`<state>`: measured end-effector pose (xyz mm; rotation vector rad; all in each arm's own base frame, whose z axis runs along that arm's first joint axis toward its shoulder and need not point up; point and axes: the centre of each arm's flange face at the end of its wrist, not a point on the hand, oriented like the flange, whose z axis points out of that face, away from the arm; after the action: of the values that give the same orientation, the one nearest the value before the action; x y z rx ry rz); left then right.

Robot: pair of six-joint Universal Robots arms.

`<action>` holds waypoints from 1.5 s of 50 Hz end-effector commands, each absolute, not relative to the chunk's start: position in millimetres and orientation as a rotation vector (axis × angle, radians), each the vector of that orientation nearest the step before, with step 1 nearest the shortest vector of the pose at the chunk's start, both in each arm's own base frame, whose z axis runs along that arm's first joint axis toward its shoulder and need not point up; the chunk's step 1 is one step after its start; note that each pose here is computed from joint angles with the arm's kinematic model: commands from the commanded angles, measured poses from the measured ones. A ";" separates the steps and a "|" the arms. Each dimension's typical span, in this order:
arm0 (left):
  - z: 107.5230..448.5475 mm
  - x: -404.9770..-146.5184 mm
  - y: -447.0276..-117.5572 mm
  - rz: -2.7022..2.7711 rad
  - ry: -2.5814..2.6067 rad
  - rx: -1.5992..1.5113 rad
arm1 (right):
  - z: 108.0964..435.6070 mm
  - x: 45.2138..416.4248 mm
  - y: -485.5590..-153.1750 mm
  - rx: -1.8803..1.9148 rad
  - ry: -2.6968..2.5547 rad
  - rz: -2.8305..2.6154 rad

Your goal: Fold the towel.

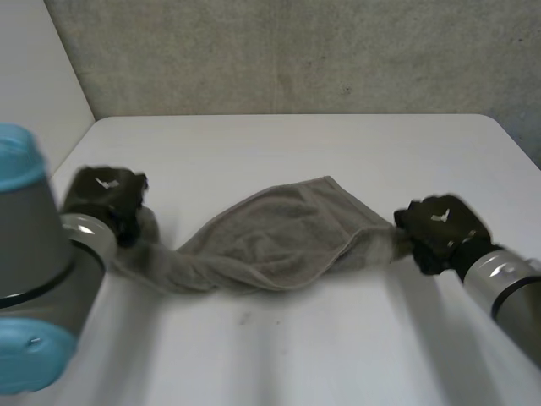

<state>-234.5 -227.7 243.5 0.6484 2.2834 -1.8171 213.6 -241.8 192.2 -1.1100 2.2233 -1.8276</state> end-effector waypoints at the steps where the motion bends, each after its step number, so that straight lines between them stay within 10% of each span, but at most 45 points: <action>1: 301.7 -222.3 -202.2 -2.061 2.157 0.570 | 269.1 208.8 -224.3 -1.167 2.150 -1.977; 10: 327.2 -201.4 -177.8 -2.163 2.075 0.494 | 339.2 191.6 -221.3 -1.113 2.127 -2.156; 22: 283.0 -201.1 -178.1 -2.018 2.210 0.606 | 303.4 194.7 -236.5 -1.265 2.279 -1.925; 28: 271.3 -222.2 -228.6 -2.071 2.267 0.591 | 292.3 215.6 -277.9 -1.236 2.234 -1.961; 42: 399.8 -241.9 -281.2 -2.769 2.051 0.081 | 415.8 239.9 -330.5 -0.626 1.576 -2.783; 60: 198.6 -212.9 -230.2 -1.996 2.659 0.146 | 212.5 233.5 -268.6 -1.102 2.282 -1.846; 75: 160.5 -165.7 -194.2 -1.681 2.598 0.273 | 140.5 197.4 -236.5 -1.244 2.449 -1.619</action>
<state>-173.6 -209.7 156.4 0.1872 2.6588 -1.6983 212.4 -236.1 147.7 -1.2675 2.4148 -1.6224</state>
